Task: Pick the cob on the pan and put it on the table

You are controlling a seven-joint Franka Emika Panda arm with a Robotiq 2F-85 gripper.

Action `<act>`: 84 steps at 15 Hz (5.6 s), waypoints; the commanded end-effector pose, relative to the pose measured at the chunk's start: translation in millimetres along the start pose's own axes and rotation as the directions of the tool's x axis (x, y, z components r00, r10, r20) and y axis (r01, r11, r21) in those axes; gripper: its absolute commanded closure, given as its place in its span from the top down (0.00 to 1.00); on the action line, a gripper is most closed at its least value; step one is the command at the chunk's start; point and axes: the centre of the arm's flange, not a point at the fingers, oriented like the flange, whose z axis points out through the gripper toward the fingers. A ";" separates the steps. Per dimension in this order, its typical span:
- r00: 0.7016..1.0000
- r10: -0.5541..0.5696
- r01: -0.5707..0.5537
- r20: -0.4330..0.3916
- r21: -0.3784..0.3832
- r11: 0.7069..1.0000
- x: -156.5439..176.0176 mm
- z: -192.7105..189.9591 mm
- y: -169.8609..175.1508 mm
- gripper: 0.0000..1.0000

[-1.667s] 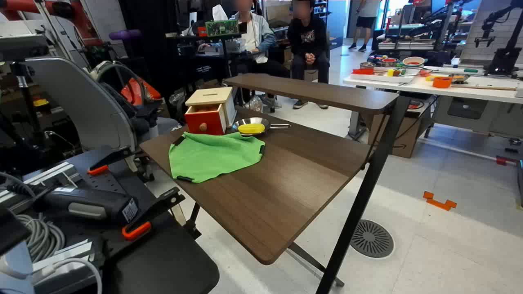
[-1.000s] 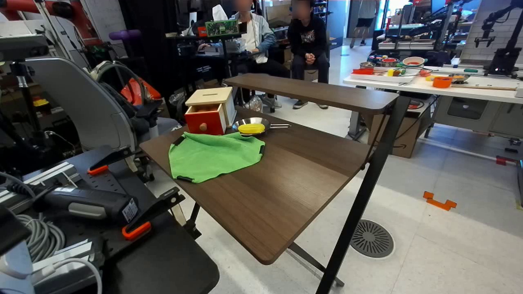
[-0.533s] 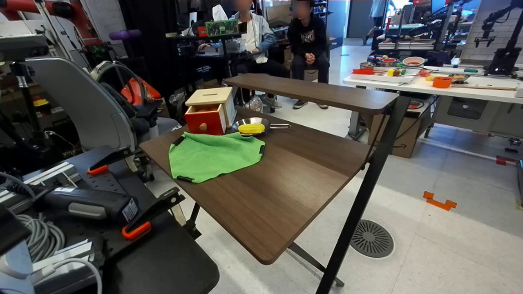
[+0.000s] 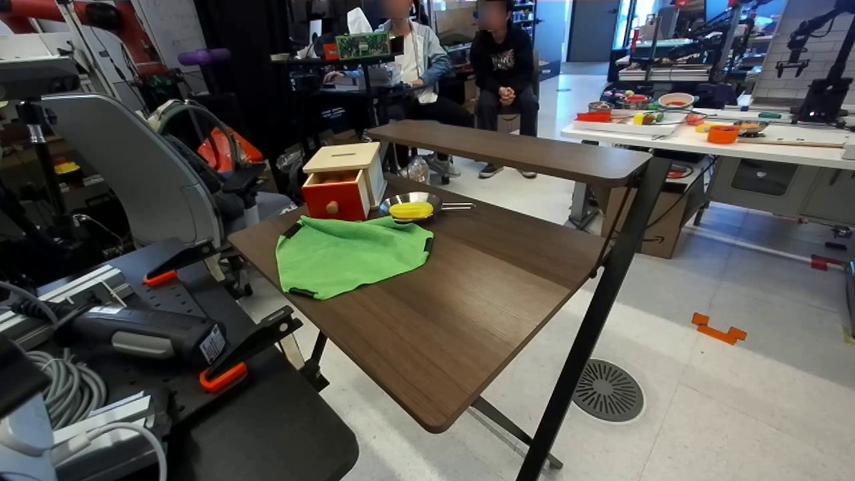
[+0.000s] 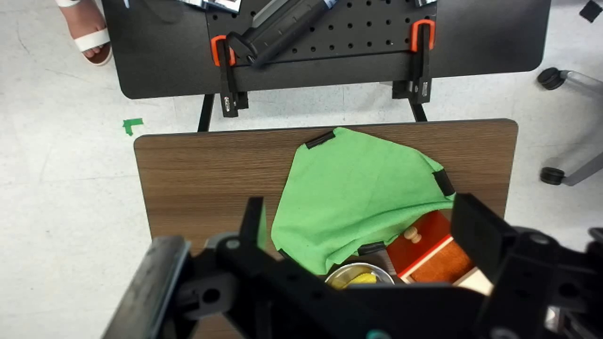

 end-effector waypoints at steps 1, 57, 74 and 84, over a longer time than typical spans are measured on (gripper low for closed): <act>1.000 0.000 0.000 0.000 0.000 1.000 0.0 0.0 0.0 1.00; 0.631 0.775 -0.771 -0.035 0.087 0.631 344.8 368.0 -74.4 0.31; 0.637 0.768 -0.763 -0.073 0.082 0.641 298.7 288.6 -7.2 0.06; 0.551 0.831 -0.834 -0.070 -0.015 0.552 257.9 321.0 128.0 0.06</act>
